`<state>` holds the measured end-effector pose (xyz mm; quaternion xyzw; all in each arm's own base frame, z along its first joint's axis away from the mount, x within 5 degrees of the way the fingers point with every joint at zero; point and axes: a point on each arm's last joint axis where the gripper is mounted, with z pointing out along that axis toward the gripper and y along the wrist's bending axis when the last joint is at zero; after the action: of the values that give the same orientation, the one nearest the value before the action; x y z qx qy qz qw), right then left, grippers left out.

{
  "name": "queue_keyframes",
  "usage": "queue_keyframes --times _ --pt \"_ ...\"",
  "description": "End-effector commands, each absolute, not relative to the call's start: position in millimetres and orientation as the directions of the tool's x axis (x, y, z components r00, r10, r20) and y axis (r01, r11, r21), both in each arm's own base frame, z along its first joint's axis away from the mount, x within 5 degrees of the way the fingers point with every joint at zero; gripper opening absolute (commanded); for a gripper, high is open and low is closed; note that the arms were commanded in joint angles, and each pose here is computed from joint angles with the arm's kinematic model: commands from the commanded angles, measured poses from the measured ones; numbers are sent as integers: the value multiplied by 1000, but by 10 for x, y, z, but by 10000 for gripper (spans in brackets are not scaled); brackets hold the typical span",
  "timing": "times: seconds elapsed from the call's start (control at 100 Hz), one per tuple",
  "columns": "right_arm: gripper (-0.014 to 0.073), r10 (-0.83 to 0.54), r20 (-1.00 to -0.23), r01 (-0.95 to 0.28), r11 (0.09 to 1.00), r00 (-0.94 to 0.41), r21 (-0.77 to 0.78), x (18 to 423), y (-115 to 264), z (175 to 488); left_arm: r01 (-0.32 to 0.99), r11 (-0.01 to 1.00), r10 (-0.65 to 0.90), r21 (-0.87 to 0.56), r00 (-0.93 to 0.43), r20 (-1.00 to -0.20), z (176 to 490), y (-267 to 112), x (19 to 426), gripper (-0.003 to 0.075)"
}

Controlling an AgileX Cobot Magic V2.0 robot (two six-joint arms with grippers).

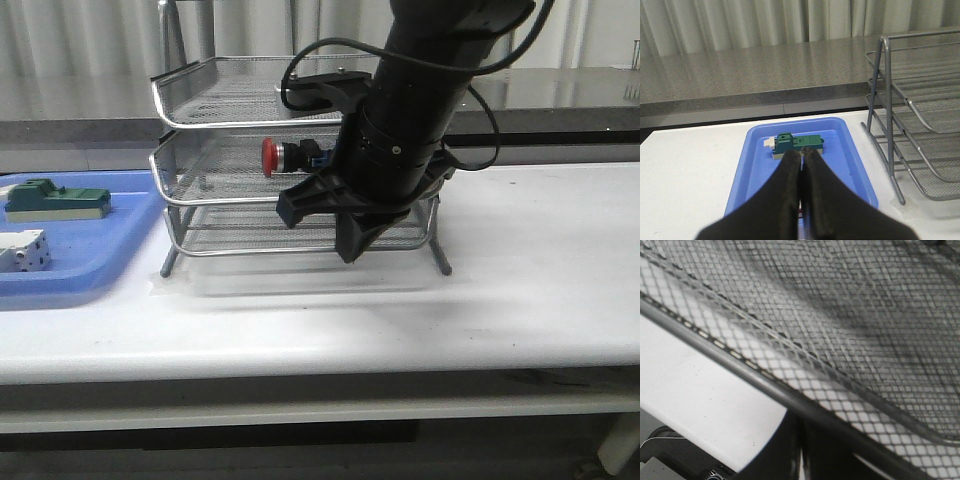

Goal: Place button on rack with both arms
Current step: 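Push the middle mesh tray back into the rack with the right gripper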

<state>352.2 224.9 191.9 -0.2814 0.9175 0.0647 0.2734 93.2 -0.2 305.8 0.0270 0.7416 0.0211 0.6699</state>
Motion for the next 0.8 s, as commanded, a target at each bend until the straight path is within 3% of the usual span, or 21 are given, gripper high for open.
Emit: queue_keyframes --times 0.0,0.24,0.55,0.79 --pt "-64 -448 -667 -551 832 -595 -67 3623 2230 2306 -16 998 55 56 -22 -998 3195 18 937 -20" --pt "-64 -453 -654 -550 833 -606 -67 3617 2224 2346 -16 998 55 56 -22 -998 3195 18 937 -20" --pt "-64 -467 -580 -544 838 -668 -47 3542 2193 2314 -16 998 55 56 -22 -998 3195 18 937 -20" --pt "-64 -445 -606 -535 844 -660 -38 3422 2137 2590 -16 998 55 56 -22 -998 3195 18 937 -20"
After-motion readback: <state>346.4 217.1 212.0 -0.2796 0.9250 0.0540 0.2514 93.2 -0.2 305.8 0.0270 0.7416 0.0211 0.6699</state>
